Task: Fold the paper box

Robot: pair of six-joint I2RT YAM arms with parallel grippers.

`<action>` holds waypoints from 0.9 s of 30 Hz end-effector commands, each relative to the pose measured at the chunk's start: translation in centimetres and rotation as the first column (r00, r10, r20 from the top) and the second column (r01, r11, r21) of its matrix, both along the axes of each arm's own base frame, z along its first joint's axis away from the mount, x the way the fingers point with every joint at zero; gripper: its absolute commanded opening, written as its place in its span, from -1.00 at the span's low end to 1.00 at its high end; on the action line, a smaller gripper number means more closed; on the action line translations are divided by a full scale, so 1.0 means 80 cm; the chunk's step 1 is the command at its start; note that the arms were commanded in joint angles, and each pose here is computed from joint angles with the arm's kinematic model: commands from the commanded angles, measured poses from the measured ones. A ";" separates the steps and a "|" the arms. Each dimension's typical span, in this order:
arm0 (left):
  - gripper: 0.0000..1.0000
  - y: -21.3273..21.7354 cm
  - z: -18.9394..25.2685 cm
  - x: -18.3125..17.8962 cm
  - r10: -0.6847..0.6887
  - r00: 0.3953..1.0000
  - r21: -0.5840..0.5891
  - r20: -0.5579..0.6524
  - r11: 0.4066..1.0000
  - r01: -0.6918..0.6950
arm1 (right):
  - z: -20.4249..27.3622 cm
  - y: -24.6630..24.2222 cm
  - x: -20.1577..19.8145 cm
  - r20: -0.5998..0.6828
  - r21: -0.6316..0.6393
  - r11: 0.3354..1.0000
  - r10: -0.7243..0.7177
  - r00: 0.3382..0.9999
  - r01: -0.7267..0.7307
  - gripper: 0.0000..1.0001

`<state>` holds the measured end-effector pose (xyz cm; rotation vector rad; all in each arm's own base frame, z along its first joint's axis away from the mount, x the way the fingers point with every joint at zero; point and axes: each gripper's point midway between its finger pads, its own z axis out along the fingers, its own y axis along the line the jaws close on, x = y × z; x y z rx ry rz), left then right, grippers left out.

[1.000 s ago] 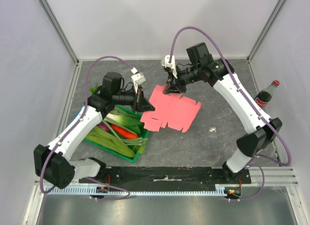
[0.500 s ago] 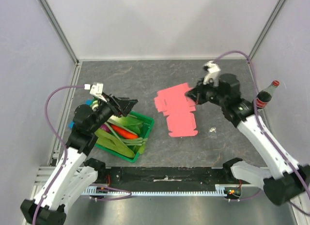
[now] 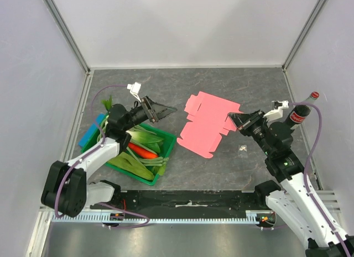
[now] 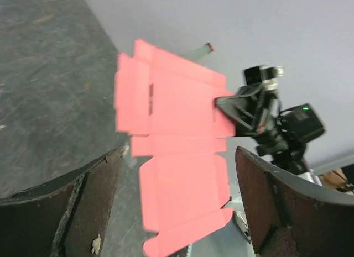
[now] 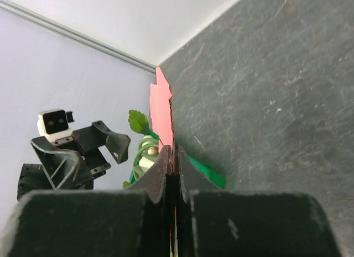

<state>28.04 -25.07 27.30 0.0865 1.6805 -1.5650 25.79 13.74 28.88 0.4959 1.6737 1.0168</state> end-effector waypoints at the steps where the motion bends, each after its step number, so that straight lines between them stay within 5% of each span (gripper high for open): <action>1: 0.80 -0.019 0.066 -0.013 -0.122 0.986 -0.106 0.117 0.985 0.135 | 0.034 0.017 -0.004 0.081 0.169 0.983 0.058 0.995 -0.071 -1.00; 12: 0.70 -0.034 0.044 0.022 -0.040 0.999 -0.070 -0.010 0.997 0.039 | 0.044 0.037 -0.011 0.129 0.232 0.957 0.147 0.981 -0.174 -1.00; 15: 0.35 -0.042 0.055 0.022 -0.079 0.997 -0.078 0.016 0.994 0.080 | 0.046 0.043 -0.015 0.144 0.223 0.951 0.183 0.973 -0.212 -1.00; 18: -0.39 -0.045 0.058 0.020 -0.101 0.994 -0.060 0.042 0.993 0.104 | 0.051 0.053 -0.023 0.209 0.157 0.947 0.245 0.947 -0.280 -0.94; 20: -0.89 -0.046 0.055 0.017 -0.118 0.991 -0.018 0.064 0.993 0.119 | 0.044 0.060 -0.030 0.252 -0.004 0.946 0.316 0.915 -0.326 -0.52; 21: -0.96 -0.046 0.058 0.010 -0.137 0.987 -0.001 0.089 0.991 0.137 | 0.031 0.062 -0.024 0.225 -0.073 0.942 0.336 0.915 -0.328 0.18; 22: -0.96 -0.046 0.054 0.008 -0.147 0.981 0.033 0.125 0.989 0.144 | 0.054 0.064 -0.026 0.252 -0.159 0.926 0.373 0.893 -0.342 0.40; 23: -0.96 -0.045 0.054 0.003 -0.161 0.976 0.052 0.144 0.987 0.155 | 0.011 0.053 -0.018 0.141 -0.377 0.866 0.405 0.903 -0.329 0.53; 24: -0.96 -0.045 0.048 -0.007 -0.200 0.970 0.082 0.140 0.978 0.190 | -0.008 0.045 -0.004 0.052 -0.461 0.825 0.392 0.918 -0.327 0.73; 27: -0.96 -0.045 0.040 -0.027 -0.289 0.935 0.156 0.207 0.953 0.260 | -0.011 0.032 0.004 -0.015 -0.646 0.682 0.437 0.899 -0.342 0.93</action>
